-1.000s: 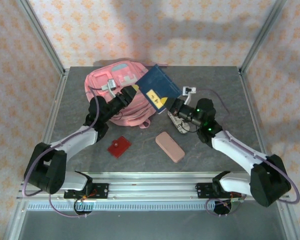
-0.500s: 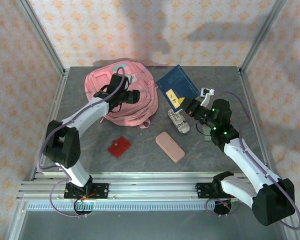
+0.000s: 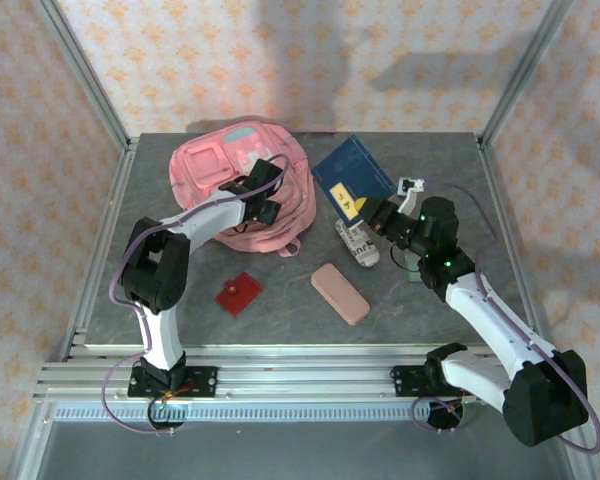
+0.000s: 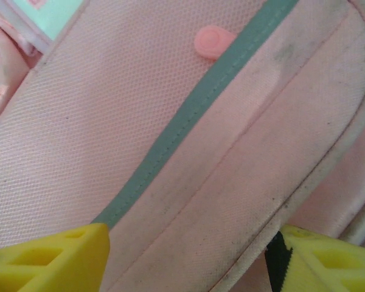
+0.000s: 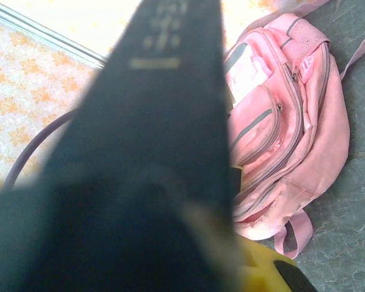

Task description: Pack the student bag

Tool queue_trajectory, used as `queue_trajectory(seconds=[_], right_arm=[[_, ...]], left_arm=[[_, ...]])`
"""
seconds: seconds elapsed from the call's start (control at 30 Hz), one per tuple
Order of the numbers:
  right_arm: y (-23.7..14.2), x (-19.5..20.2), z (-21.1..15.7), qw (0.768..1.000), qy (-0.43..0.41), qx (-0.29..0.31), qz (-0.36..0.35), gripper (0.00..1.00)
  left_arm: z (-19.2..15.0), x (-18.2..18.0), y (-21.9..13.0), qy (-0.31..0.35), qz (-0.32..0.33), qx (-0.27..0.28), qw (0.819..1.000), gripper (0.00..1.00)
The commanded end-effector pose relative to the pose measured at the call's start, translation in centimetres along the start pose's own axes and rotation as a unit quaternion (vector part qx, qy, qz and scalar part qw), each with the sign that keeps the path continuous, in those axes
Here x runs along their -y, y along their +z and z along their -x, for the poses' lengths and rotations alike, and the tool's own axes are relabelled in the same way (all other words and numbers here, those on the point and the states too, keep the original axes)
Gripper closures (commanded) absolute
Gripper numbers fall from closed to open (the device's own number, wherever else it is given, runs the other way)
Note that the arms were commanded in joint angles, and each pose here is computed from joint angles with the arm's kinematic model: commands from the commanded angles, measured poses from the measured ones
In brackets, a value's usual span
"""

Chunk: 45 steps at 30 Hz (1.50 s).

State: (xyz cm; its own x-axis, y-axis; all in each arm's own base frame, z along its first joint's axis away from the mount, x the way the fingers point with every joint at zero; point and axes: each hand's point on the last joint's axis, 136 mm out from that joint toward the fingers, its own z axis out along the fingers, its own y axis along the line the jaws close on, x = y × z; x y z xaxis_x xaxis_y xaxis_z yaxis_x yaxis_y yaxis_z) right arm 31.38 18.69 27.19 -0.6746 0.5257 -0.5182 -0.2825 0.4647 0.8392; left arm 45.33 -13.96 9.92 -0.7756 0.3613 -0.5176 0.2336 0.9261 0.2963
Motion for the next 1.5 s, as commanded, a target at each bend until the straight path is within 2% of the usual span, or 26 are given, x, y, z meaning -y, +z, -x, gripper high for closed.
queue_trajectory(seconds=[0.0, 0.2, 0.33, 0.37, 0.5, 0.67, 0.83, 0.97, 1.23, 1.47], right_arm=[[-0.2, -1.3, 0.9, 0.999, -0.019, 0.014, 0.027, 1.0], [-0.2, -1.0, 0.6, 0.999, -0.016, 0.012, 0.026, 1.0], [-0.3, -0.7, 0.4, 0.999, -0.015, 0.013, 0.025, 1.0], [-0.3, -0.7, 0.3, 0.999, -0.015, 0.013, 0.025, 1.0], [-0.2, -0.5, 0.2, 1.0, -0.012, 0.012, 0.027, 1.0], [-0.1, 0.5, -0.5, 1.0, -0.001, 0.006, 0.02, 1.0], [0.3, 1.9, -1.5, 1.0, 0.019, -0.005, 0.017, 1.0], [1.3, 2.3, -2.6, 0.999, 0.033, -0.027, 0.029, 1.0], [6.1, 0.4, -4.8, 0.993, 0.045, -0.075, 0.075, 1.0], [12.2, -1.6, -5.5, 0.985, 0.068, -0.102, 0.121, 1.0]], left_arm=[[0.5, -1.3, 1.0, 0.006, 0.045, 0.015, 0.999, 0.33], [-1.4, 0.2, 3.4, 0.028, 0.033, -0.013, 0.999, 0.26], [-2.0, 0.1, 3.7, 0.029, 0.043, -0.012, 0.999, 0.31], [-2.0, 0.2, 3.7, 0.03, 0.042, -0.012, 0.999, 0.39], [-1.0, -0.1, 3.1, 0.026, 0.045, -0.001, 0.999, 0.99], [2.1, -1.4, 0.1, 0.007, 0.051, 0.031, 0.998, 1.0], [6.6, -4.6, -5.5, -0.035, 0.081, 0.095, 0.992, 1.0], [9.1, -6.7, -8.8, -0.064, 0.098, 0.124, 0.985, 1.0], [12.5, -9.2, -13.7, -0.13, 0.098, 0.185, 0.969, 1.0], [13.6, -9.6, -14.8, -0.162, 0.079, 0.203, 0.962, 1.0]])
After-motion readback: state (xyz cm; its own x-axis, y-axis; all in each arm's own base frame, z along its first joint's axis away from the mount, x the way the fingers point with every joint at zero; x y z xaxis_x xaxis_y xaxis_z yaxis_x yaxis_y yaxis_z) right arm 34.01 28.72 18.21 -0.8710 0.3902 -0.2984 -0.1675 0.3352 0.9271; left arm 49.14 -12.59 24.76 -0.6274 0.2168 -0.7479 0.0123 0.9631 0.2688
